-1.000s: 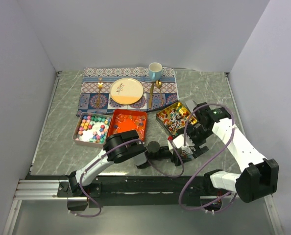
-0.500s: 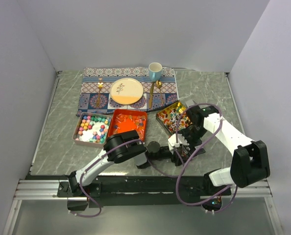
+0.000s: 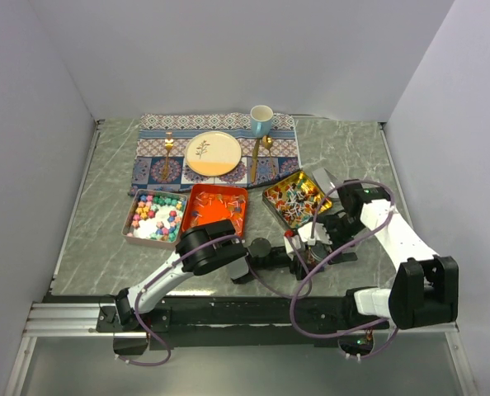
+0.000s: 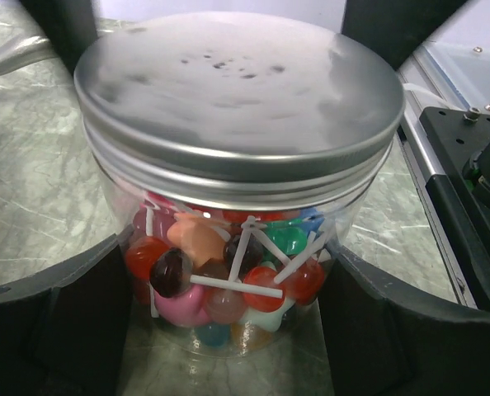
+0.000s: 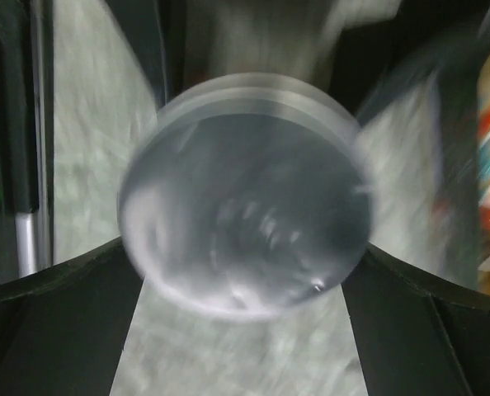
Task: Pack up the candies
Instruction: Screw the bottle lid onto the packing bottle.
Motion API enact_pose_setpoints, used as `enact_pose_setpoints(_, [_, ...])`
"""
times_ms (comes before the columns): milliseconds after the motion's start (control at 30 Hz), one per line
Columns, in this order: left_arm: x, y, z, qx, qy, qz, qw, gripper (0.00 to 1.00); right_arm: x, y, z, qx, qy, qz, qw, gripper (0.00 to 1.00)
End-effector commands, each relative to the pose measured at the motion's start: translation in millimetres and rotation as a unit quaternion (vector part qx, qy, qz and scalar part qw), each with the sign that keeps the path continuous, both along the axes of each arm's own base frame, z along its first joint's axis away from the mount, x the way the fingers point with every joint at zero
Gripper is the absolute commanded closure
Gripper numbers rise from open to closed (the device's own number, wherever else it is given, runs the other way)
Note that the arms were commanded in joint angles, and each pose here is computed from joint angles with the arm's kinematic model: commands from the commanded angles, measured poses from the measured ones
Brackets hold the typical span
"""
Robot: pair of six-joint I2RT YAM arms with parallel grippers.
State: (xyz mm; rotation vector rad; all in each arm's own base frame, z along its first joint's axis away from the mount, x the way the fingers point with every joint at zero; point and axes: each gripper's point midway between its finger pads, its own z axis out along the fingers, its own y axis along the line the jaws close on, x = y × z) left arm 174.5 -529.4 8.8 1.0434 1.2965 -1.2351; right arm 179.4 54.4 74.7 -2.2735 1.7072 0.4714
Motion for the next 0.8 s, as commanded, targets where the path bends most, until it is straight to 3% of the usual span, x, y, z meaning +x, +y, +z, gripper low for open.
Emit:
enact_pose_setpoints(0, [-42.0, 116.7, -208.9, 0.281, 0.226, 0.063, 0.93, 0.99, -71.9, -46.2, -1.5, -0.103, 0.133, -0.035, 0.985, 0.0])
enact_pose_setpoints(233, [-42.2, 117.9, -213.7, 0.287, 0.229, 0.066, 0.928, 0.99, -74.9, -56.0, 0.5, -0.111, 0.131, -0.082, 0.982, 0.0])
enact_pose_setpoints(367, [-42.3, 117.4, -211.6, 0.287, 0.225, 0.062, 0.929, 0.99, -60.5, -69.7, 16.1, -0.1, 0.076, -0.141, 0.982, 0.0])
enact_pose_setpoints(500, [-44.0, 117.9, -210.5, 0.287, 0.224, 0.057, 0.929, 0.99, -17.3, -74.0, 61.2, -0.052, -0.027, -0.187, 0.981, 0.0])
enact_pose_setpoints(600, [-45.3, 115.2, -209.1, 0.285, 0.222, 0.049, 0.931, 0.99, 7.5, -51.9, 94.1, 0.008, -0.093, -0.158, 0.983, 0.0])
enact_pose_setpoints(767, [-48.5, 114.5, -209.9, 0.287, 0.22, 0.039, 0.931, 0.99, 10.2, 7.4, 108.8, 0.081, -0.05, -0.135, 0.986, 0.0])
